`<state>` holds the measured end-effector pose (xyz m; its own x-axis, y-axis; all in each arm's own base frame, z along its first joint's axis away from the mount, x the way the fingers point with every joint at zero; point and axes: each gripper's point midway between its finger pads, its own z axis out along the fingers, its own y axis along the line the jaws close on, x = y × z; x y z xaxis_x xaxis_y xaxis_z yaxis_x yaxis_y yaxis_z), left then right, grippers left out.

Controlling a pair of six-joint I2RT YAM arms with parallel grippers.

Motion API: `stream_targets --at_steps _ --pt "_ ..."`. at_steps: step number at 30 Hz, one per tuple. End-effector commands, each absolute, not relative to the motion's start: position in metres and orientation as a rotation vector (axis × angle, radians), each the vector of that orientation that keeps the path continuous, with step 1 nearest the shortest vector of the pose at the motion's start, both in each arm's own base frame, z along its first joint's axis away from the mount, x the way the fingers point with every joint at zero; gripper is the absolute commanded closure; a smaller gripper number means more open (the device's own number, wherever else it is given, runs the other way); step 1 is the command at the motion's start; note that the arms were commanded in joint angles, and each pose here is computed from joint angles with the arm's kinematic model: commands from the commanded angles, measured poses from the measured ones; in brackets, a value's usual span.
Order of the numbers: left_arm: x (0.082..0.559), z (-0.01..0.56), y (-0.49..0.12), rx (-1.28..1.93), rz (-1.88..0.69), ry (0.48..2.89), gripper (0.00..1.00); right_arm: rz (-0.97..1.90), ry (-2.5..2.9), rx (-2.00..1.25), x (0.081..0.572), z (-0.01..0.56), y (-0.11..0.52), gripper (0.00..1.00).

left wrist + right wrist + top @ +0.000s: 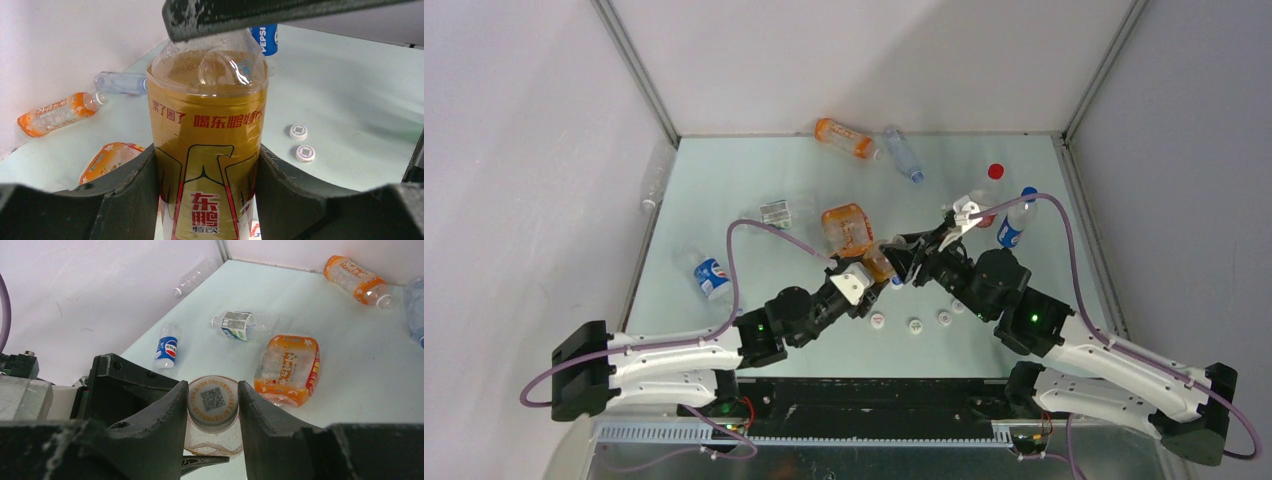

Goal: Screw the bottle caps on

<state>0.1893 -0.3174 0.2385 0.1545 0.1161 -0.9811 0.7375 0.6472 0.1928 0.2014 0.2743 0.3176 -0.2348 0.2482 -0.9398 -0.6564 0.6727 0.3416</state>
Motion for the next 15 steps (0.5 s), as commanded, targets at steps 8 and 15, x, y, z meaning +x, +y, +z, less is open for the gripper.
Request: stream_targets --at_steps 8,15 --pt "0.189 0.287 -0.325 0.678 -0.652 1.267 0.95 0.830 1.635 -0.377 0.209 0.302 0.276 0.76" --pt "0.202 0.277 -0.312 0.607 -0.635 1.364 0.46 0.676 1.599 -0.393 0.230 0.305 0.250 1.00"
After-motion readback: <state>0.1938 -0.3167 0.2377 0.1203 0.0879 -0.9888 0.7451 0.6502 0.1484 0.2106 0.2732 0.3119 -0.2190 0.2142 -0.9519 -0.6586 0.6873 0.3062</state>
